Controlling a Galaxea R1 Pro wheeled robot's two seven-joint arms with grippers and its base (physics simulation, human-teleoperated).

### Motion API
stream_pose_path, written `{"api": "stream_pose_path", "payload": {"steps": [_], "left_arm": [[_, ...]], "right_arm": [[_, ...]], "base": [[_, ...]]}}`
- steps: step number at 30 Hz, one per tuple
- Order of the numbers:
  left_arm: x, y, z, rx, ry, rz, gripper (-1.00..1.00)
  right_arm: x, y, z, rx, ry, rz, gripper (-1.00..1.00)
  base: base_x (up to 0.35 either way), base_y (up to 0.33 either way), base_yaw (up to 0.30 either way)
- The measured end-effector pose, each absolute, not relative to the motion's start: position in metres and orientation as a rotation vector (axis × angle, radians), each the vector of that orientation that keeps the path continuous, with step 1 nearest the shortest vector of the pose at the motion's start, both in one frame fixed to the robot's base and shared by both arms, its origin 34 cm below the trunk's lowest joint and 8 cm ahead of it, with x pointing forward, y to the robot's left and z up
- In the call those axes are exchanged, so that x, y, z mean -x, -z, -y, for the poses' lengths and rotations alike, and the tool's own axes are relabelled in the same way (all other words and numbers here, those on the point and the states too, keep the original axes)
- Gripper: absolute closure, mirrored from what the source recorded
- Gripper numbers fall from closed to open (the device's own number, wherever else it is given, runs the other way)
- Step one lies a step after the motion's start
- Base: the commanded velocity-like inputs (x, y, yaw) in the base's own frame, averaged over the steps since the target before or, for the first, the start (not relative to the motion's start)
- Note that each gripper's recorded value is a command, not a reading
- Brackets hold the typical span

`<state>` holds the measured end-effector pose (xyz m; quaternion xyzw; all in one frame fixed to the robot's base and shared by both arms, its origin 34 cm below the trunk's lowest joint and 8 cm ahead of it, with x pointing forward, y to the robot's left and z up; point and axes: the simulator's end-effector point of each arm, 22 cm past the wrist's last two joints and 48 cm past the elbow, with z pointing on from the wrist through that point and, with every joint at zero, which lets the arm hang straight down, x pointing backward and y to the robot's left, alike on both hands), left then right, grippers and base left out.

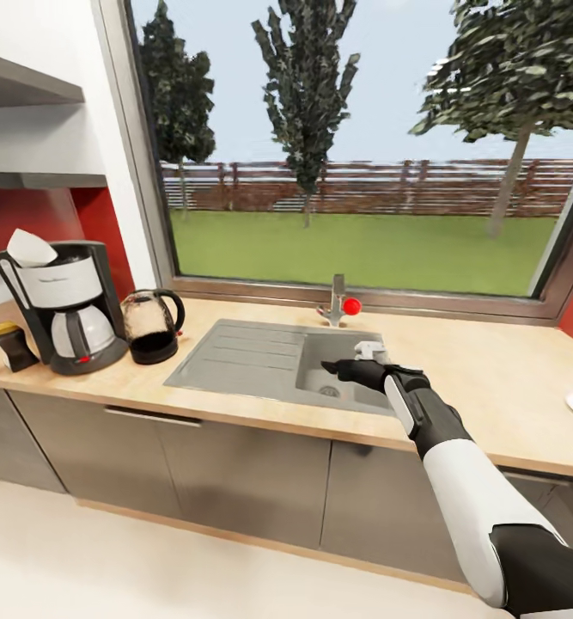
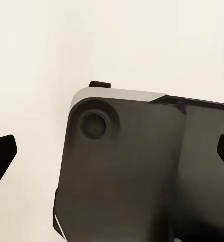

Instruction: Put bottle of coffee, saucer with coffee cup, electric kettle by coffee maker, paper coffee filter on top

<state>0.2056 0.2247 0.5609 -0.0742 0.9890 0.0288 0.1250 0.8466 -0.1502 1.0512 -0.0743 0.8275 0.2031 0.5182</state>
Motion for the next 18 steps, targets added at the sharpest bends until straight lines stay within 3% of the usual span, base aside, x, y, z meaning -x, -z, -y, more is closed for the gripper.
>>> {"api": "stream_pose_path", "payload": {"steps": [4, 10, 18], "left_arm": [[-0.2057, -0.5608, -0.2248, 0.217, -0.084, -2.882, -1.00], [-0.2062, -0.5609, -0.2249, 0.218, -0.084, -2.881, -1.00], [-0.2062, -0.5609, -0.2273, 0.217, -0.089, -2.880, -1.00]], "right_arm": [[-0.8467, -1.0515, 0.1501, 0.178, -0.488, -1.985, -1.00], [-0.8469, -1.0515, 0.1501, 0.178, -0.488, -1.985, -1.00], [-0.8466, -1.0515, 0.1501, 0.178, -0.487, -1.985, -1.00]], "base": [[-0.051, -0.082, -0.270], [-0.139, -0.230, -0.270], [-0.014, -0.220, -0.270]]}}
